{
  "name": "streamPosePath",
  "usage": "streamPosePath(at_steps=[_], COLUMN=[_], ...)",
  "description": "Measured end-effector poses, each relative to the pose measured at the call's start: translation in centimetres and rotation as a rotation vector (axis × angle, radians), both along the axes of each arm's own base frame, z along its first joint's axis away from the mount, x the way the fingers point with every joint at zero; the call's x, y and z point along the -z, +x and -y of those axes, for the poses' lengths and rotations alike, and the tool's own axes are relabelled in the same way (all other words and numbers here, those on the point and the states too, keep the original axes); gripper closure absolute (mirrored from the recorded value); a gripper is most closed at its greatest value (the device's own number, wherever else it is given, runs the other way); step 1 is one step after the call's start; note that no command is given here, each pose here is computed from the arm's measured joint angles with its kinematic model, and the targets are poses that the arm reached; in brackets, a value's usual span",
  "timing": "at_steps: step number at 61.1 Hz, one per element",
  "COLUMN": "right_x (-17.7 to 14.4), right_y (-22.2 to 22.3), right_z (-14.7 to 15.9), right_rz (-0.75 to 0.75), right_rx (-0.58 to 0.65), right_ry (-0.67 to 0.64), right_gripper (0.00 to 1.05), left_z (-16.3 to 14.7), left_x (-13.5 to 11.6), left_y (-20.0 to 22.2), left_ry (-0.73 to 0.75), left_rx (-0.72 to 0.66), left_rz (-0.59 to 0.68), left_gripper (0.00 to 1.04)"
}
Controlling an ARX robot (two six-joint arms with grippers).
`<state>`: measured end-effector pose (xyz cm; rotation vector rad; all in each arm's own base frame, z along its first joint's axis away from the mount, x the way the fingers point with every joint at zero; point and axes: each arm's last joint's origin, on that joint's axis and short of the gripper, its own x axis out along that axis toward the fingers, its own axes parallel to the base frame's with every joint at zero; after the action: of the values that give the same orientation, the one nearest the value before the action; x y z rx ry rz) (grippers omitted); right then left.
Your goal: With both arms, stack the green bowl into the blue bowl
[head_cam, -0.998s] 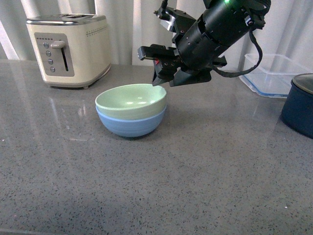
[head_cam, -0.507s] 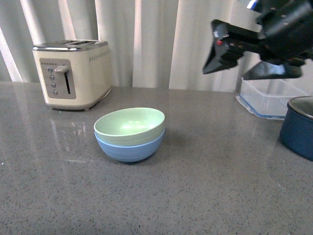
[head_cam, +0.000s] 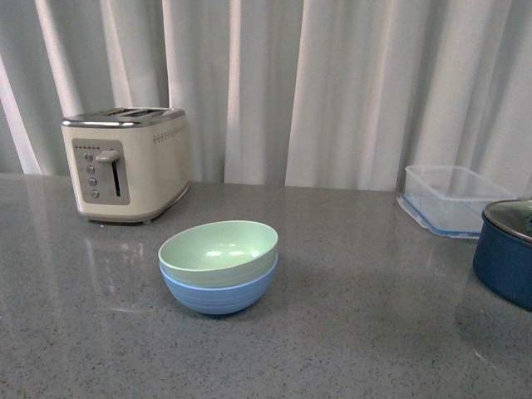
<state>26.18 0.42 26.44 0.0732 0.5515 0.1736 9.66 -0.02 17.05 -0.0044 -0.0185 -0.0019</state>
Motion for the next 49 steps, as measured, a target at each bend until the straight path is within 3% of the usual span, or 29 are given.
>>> streamPosePath(at_steps=[6, 13, 30, 49], right_x=[1.9, 3.0, 6.1, 7.9], right_y=[-1.0, -3.5, -7.4, -10.4], right_z=[0.3, 0.4, 0.4, 0.4], right_rz=[0.317, 0.530, 0.539, 0.543], right_rx=[0.150, 0.178, 0.174, 0.174], right_ry=[-0.076, -0.069, -0.072, -0.073], right_gripper=[0.30, 0.51, 1.04, 1.04], left_z=[0.0, 0.0, 0.0, 0.0], left_x=[0.0, 0.0, 0.0, 0.0], left_y=[0.0, 0.0, 0.0, 0.0], left_ry=[0.000, 0.000, 0.000, 0.000], left_rx=[-0.002, -0.002, -0.002, -0.002], left_rz=[0.000, 0.000, 0.000, 0.000], left_gripper=[0.07, 0.07, 0.07, 0.07])
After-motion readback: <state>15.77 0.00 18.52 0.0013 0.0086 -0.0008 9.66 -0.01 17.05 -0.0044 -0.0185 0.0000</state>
